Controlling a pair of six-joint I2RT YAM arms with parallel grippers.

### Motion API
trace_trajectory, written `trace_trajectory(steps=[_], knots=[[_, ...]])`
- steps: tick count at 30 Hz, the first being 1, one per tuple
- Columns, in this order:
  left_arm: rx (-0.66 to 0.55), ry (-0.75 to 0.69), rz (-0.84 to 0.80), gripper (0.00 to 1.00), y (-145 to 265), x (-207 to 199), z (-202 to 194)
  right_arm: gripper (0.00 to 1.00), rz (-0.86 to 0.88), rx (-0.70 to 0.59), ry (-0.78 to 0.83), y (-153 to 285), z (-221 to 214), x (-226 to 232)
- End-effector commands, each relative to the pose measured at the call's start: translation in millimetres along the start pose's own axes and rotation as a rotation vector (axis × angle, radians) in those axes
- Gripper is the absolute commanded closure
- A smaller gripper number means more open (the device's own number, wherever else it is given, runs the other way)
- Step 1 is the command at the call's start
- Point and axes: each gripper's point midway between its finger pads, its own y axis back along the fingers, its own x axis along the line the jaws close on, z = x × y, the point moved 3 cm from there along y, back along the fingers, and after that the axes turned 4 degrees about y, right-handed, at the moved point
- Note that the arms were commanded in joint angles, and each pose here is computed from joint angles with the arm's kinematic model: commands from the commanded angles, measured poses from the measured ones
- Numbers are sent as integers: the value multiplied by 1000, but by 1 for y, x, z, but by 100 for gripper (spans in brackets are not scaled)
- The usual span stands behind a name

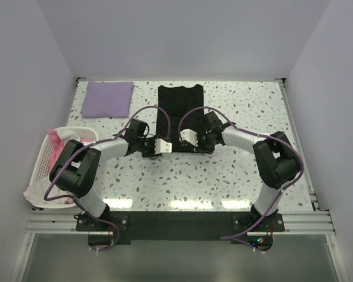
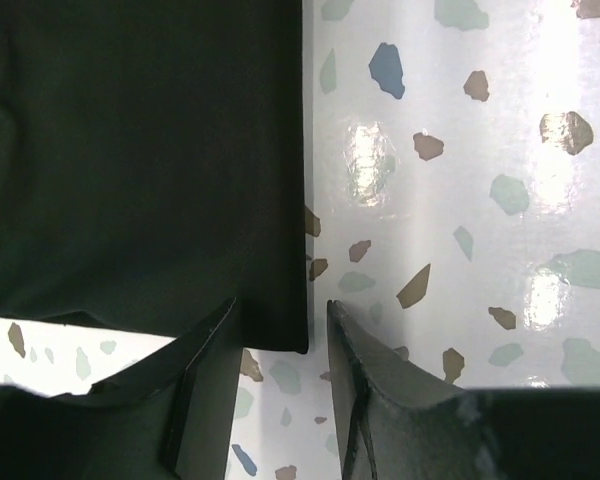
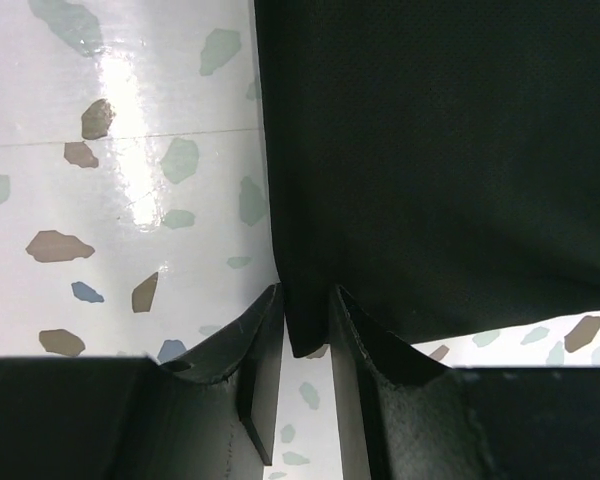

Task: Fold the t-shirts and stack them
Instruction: Fold the tshirt

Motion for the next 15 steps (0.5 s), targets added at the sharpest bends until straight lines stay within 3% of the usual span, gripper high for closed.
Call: trace_trajectory(steps=[1,4,9,15], knots=[[46,-51,-31,59,-4,-1,-7,73,7,50,48,-12,-13,5],[52,-51,-31,71,-5,0,-8,78,16,75,68,-13,-21,11],[38,-40,-42,100,-3,1,-3,100,5,72,66,-8,-18,9],[-19,0,7,100,23,22,27,100,-48,33,45,33,8,-12]])
